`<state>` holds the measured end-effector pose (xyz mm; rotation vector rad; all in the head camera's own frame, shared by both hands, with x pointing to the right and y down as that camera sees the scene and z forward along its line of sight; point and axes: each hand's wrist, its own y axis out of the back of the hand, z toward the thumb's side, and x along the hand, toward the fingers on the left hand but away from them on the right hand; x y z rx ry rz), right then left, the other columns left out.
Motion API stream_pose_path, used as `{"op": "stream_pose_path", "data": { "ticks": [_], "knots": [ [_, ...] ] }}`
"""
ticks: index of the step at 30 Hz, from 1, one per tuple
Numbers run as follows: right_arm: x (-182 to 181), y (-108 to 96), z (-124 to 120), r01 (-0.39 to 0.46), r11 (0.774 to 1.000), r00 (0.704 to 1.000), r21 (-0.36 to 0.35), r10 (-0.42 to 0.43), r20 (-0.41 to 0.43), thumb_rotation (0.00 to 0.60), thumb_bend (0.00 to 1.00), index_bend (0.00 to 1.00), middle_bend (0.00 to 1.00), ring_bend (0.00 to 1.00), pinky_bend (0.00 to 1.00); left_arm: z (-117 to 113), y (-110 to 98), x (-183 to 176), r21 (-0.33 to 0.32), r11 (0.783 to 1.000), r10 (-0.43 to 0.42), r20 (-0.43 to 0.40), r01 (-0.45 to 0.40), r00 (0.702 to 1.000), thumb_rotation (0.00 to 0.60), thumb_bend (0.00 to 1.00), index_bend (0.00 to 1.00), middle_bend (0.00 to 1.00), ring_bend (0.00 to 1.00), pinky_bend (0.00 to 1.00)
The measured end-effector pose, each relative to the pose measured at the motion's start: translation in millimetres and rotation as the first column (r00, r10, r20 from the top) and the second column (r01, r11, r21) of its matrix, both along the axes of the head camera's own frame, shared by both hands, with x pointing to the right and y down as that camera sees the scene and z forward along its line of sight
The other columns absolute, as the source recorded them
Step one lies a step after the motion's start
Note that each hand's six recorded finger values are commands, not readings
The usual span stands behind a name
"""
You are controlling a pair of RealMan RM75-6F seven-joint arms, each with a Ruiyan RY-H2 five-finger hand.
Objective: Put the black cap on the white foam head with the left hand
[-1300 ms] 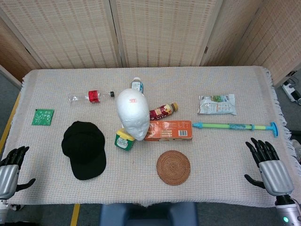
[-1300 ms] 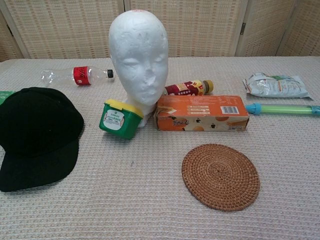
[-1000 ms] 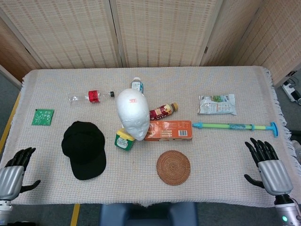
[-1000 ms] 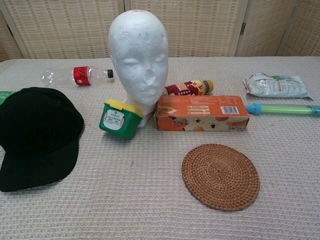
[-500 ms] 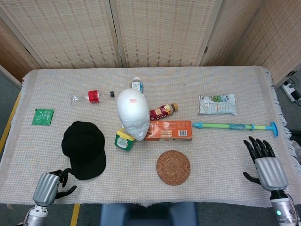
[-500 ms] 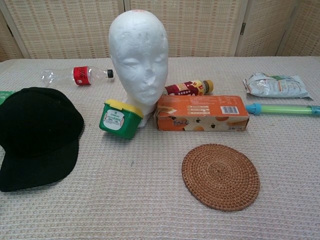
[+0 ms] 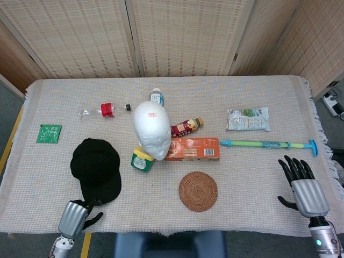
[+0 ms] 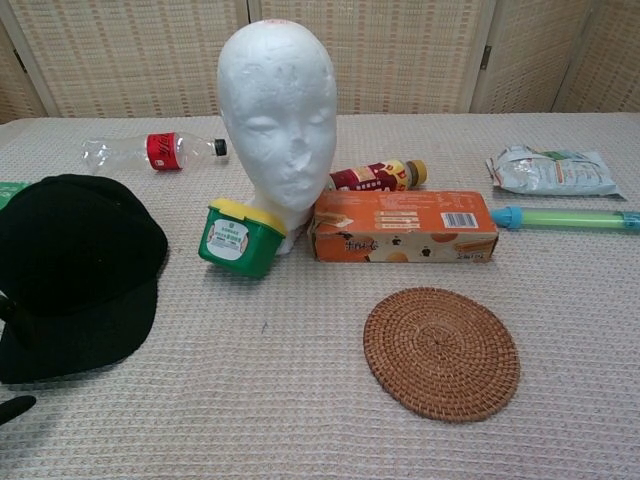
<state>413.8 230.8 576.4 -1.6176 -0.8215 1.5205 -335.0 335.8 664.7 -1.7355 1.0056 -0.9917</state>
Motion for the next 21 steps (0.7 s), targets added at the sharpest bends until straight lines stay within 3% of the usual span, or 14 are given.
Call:
{"op": "stream_pose_path", "data": {
  "ticks": [12,21],
  "knots": [
    [1.7,-2.3,-3.0,-0.009,1.000,1.000,0.005,0.009,0.013,0.600,0.10,0.00,0.00,0.00,0.00,33.8,10.5,19.8,-0.023,0.997,0.074,0.054,-0.073,0.996,0.600,0.22,0.56,1.00,1.00,1.00],
    [3.1,-4.1,-3.9,-0.012,1.000,1.000,0.004,0.012,0.021,0.600,0.10,0.00,0.00,0.00,0.00,49.0,-2.3,15.1,-0.034,0.998,0.050,0.110,-0.047,0.993,0.600,0.26,0.54,1.00,1.00,1.00]
  ]
}}
